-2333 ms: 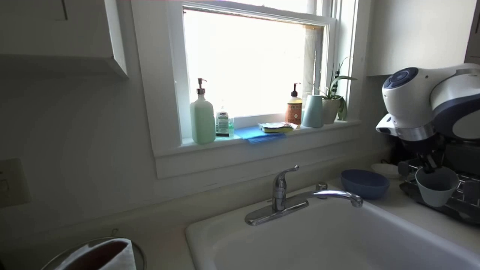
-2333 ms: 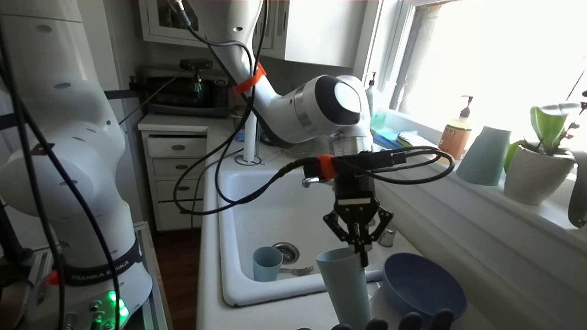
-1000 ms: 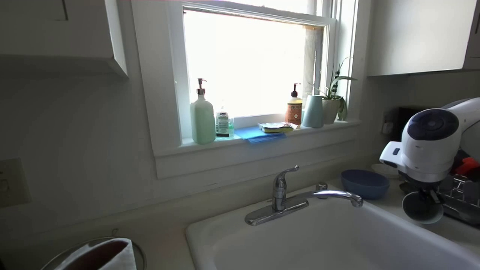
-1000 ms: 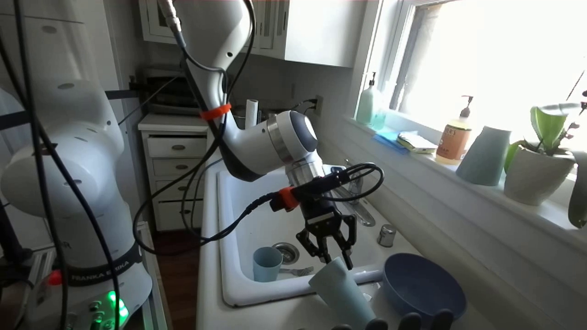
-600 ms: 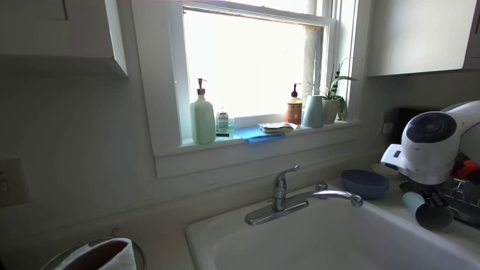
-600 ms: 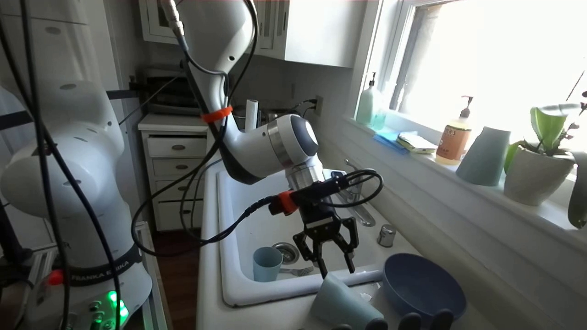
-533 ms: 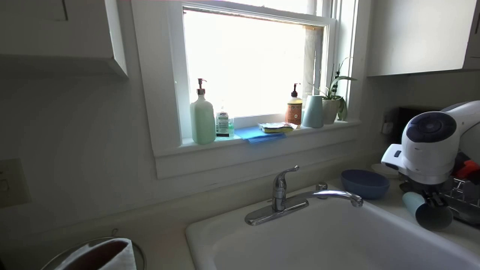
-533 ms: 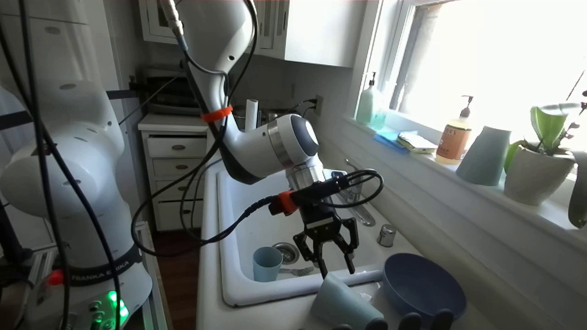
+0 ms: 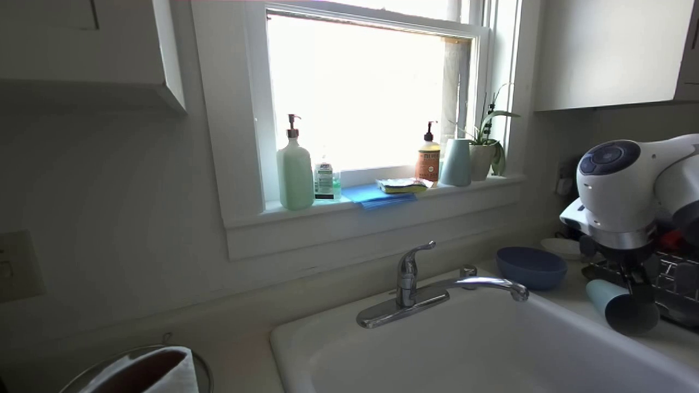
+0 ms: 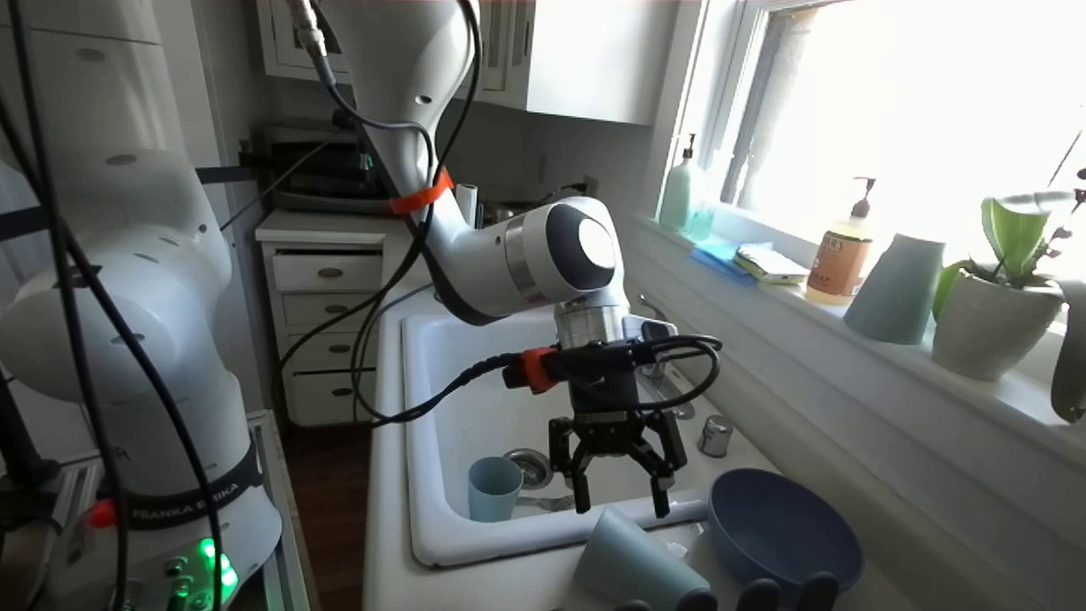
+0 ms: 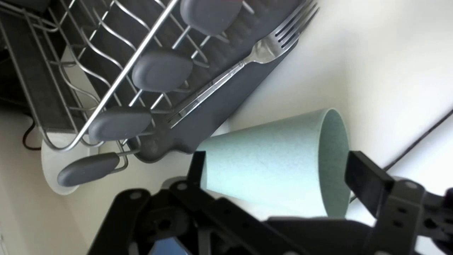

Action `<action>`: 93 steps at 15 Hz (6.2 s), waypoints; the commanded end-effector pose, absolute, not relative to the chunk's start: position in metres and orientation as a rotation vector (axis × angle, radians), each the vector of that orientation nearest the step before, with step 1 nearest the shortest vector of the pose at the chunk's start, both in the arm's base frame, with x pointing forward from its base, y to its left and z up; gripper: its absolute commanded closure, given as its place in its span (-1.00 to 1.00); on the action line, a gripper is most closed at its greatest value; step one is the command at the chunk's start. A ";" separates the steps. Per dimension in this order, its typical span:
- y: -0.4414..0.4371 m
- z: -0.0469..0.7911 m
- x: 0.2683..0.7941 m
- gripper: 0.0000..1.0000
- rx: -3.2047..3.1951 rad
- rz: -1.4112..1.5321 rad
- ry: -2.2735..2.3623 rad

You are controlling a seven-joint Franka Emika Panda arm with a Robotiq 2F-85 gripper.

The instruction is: Put the grey cup on the window edge

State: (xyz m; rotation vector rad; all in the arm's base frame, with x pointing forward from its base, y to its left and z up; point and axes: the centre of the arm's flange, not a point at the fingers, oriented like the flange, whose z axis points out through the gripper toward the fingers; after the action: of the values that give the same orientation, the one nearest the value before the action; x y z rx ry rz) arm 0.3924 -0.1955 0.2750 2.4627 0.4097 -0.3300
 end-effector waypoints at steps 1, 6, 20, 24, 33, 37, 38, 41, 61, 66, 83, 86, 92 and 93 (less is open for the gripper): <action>-0.231 0.307 0.405 -1.00 2.579 -0.334 0.170; -0.280 0.330 0.411 -1.00 2.691 -0.284 -0.218; -0.335 0.309 0.439 -1.00 2.809 -0.249 -1.058; -0.348 0.286 0.442 -1.00 2.726 -0.302 -1.131; -0.342 0.250 0.441 -1.00 2.735 -0.413 -1.123; -0.343 0.241 0.443 -0.72 2.741 -0.432 -1.126; -0.343 0.238 0.443 -0.64 2.744 -0.439 -1.125; -0.342 0.236 0.444 -0.08 2.748 -0.440 -1.110; -0.221 0.459 0.493 0.00 2.831 0.168 -0.331; -0.203 0.485 0.512 -0.50 2.839 0.280 -0.261; -0.191 0.557 0.552 0.00 2.686 1.131 -0.211; -0.192 0.575 0.553 0.00 2.580 1.373 -0.213; -0.182 0.585 0.554 -0.50 2.488 1.525 -0.256; -0.181 0.585 0.555 -0.50 2.487 1.531 -0.259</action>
State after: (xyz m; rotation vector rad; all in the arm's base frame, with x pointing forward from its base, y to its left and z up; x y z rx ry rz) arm 0.5554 -0.1811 0.5850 2.4869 -0.2595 1.5306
